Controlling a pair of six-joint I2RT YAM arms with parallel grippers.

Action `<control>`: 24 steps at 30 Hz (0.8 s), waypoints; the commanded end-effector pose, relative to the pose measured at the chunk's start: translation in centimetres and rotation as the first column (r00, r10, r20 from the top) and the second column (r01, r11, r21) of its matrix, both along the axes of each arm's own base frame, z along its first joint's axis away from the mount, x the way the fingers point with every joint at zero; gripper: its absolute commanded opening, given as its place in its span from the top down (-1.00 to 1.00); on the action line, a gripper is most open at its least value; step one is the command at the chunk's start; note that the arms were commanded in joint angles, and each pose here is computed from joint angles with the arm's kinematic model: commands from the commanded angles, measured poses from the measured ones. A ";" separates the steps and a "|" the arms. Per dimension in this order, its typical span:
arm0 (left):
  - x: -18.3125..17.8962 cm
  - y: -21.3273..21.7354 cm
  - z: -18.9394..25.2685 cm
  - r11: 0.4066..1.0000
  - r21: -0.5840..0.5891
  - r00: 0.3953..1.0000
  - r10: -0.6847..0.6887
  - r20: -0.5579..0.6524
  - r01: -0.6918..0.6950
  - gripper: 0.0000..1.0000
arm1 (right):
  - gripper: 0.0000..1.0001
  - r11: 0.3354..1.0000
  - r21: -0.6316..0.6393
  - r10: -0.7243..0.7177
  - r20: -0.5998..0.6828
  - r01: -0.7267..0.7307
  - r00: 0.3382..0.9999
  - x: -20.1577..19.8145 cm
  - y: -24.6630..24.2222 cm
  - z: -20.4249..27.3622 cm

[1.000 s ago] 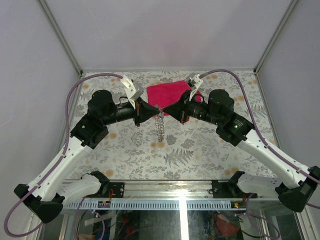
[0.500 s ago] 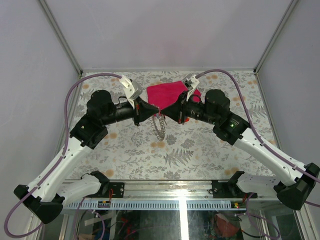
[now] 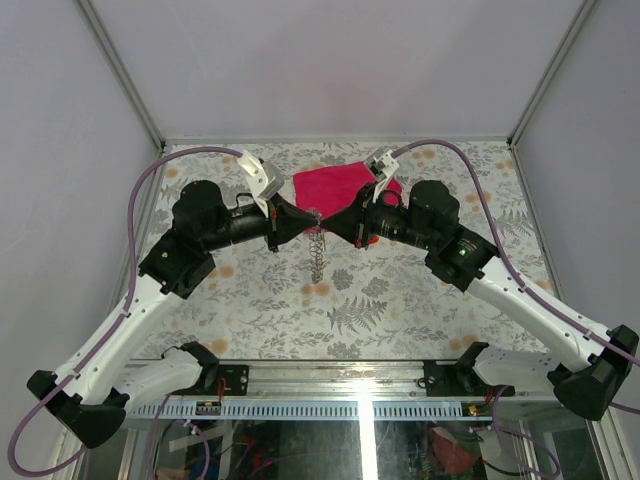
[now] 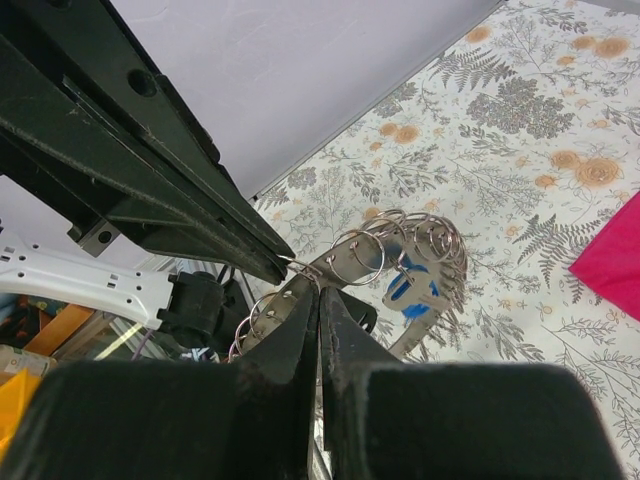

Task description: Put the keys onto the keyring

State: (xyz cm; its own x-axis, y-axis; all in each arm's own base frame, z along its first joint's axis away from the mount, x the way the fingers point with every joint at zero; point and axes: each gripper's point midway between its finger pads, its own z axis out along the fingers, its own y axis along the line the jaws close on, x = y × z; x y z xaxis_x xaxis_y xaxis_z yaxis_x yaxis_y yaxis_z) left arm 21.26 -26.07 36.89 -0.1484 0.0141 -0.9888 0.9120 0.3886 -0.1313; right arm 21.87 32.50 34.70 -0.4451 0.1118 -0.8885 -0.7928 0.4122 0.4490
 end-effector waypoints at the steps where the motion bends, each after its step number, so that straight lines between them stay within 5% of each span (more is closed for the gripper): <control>1: -0.5 0.3 3.1 0.998 -0.069 0.994 -0.005 0.112 0.013 1.00 | 1.00 0.999 0.019 -0.044 0.013 0.044 0.999 0.5 -0.5 0.8; 5: -0.6 0.3 3.2 0.997 -0.071 0.994 -0.005 0.113 0.013 1.00 | 0.99 0.999 0.000 -0.048 -0.008 0.048 0.999 0.5 -0.6 0.1; 14: -0.8 0.3 3.3 0.997 -0.072 0.993 -0.016 0.119 0.025 1.00 | 0.52 1.000 -0.027 -0.016 -0.009 0.016 1.000 0.1 -0.5 -0.1; 24: -2.4 0.1 3.6 0.991 -0.092 0.983 -0.084 0.164 0.100 1.00 | 0.27 0.998 0.059 0.001 0.318 -0.021 0.948 -2.2 -3.0 4.4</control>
State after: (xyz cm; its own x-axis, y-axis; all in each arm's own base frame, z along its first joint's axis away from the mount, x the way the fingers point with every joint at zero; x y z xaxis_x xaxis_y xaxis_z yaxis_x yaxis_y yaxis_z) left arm 20.02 -25.79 37.82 -0.1108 -0.0088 -0.9938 0.9282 0.3566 -0.1066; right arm 21.01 31.19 33.96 -0.3893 0.0621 -0.9190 -0.8225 0.4258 0.3771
